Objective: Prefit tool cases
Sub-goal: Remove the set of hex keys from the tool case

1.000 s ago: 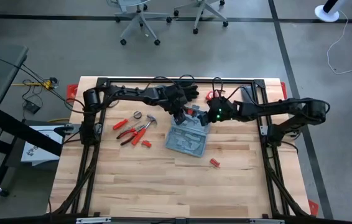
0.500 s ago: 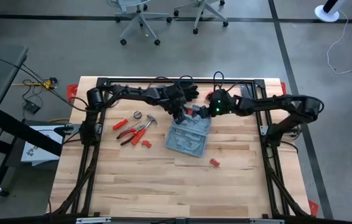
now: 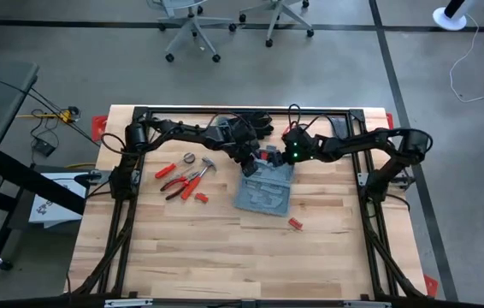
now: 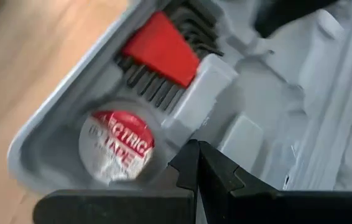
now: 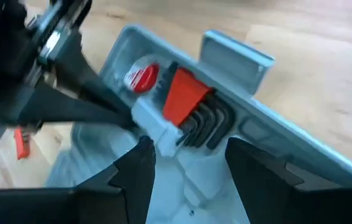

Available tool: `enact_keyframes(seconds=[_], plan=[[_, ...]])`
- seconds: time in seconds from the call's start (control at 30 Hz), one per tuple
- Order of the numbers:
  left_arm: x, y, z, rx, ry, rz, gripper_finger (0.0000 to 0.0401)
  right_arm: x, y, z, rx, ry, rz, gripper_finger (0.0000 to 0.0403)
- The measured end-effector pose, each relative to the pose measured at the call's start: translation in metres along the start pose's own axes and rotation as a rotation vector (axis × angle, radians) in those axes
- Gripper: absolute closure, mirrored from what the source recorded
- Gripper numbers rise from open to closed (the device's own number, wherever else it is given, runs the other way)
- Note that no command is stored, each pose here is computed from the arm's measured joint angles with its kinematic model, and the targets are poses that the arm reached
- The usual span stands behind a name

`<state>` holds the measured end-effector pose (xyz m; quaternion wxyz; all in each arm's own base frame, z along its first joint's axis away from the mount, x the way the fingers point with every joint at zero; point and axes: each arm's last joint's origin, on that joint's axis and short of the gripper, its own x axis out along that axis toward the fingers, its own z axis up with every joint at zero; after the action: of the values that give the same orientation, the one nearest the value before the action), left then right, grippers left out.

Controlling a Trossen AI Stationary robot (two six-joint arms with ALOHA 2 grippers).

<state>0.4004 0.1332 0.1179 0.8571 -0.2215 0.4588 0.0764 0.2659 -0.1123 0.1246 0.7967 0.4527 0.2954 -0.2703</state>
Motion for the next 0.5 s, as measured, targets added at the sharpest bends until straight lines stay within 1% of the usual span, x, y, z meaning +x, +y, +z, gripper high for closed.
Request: enact_keyframes(seconds=[0.27, 0.5], plan=[[0.001, 0.000, 0.002, 0.011, -0.024, -0.007, 0.0401, 0.000, -0.002, 0.001, -0.007, -0.042, -0.042, 0.0206], [0.001, 0.001, 0.002, 0.024, -0.022, -0.004, 0.0401, -0.001, 0.006, 0.016, -0.098, -0.062, -0.089, 0.0206]])
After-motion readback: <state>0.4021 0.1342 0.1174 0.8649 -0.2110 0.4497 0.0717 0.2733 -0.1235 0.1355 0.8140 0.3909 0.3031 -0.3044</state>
